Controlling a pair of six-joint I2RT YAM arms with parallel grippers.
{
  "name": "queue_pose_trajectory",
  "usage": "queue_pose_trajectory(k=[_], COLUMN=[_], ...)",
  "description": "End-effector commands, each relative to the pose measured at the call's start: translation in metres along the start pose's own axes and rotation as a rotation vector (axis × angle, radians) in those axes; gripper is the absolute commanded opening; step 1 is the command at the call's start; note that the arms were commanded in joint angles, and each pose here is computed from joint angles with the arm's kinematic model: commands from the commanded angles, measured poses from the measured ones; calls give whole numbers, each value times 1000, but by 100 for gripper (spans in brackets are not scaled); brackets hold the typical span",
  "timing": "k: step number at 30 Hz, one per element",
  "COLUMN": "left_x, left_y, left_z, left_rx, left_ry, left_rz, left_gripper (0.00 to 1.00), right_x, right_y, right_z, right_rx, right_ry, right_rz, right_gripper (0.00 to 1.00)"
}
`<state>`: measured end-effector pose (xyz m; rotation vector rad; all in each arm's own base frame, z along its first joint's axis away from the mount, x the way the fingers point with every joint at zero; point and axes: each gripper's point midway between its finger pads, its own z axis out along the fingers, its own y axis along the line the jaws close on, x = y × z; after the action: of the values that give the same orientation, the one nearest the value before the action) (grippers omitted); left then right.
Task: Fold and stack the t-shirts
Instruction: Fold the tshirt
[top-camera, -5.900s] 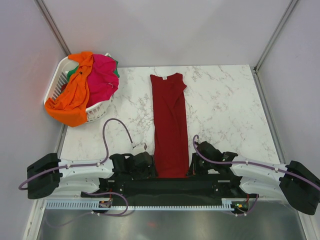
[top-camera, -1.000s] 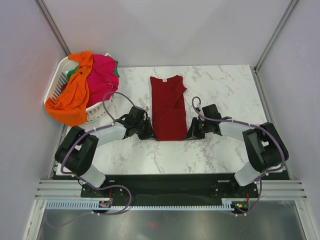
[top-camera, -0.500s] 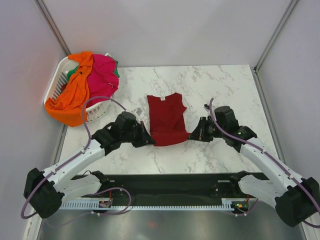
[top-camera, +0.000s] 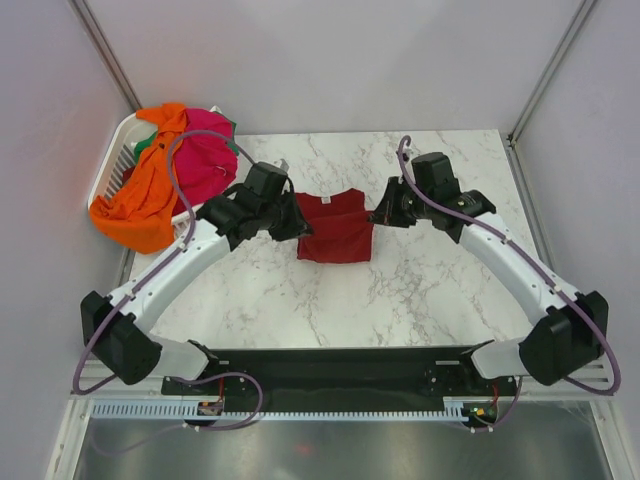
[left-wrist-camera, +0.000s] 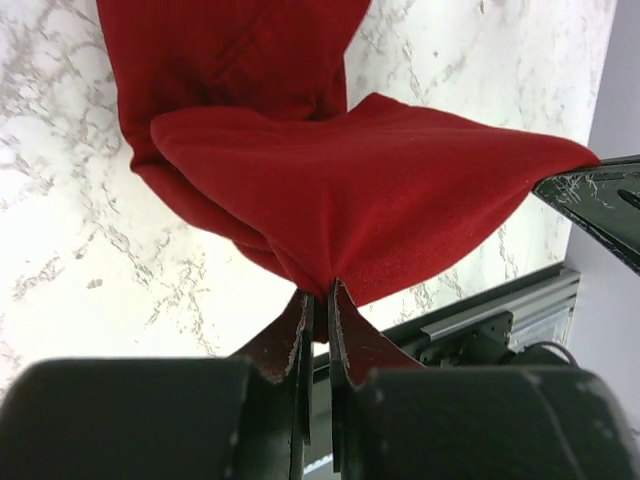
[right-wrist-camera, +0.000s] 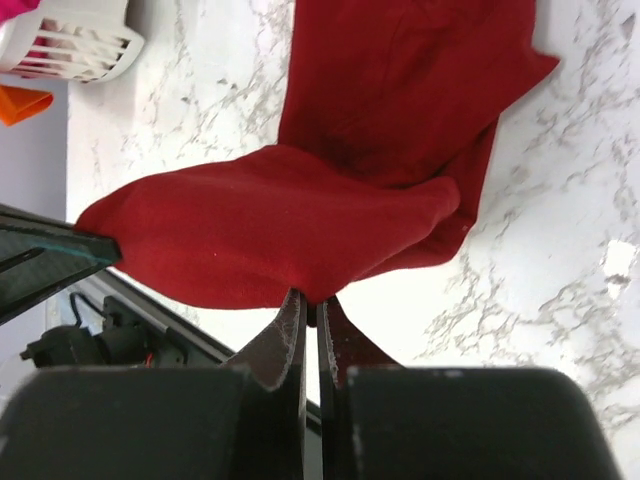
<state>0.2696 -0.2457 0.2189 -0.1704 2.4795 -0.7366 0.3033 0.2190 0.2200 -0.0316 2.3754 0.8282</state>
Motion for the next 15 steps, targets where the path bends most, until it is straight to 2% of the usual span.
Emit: queue_pose_trajectory(k=[1, 9, 12, 13, 14, 15], left_x=[-25, -60, -81, -104, -104, -129], left_y=[2, 14, 33, 34, 53, 47], left_z=[2, 37, 68, 72, 106, 112], left_rx=[-53, -102, -149, -141, -179, -154], left_ry=[-29, -13, 8, -19, 40, 13], left_rz=[63, 57, 34, 20, 11, 10], left_gripper=[11, 12, 19, 20, 23, 27], right_x=[-27, -69, -90, -101, -111, -120], right_y=[-9, -21, -33, -43, -54, -60], right_z=[12, 44, 68, 88, 98, 111], right_rx=[51, 72, 92, 117, 136, 138], right_ry=[-28, -39, -43, -42, -53, -54], right_rz=[-41, -34, -11, 3, 27, 34], right_gripper=[0, 0, 0, 0, 3, 40])
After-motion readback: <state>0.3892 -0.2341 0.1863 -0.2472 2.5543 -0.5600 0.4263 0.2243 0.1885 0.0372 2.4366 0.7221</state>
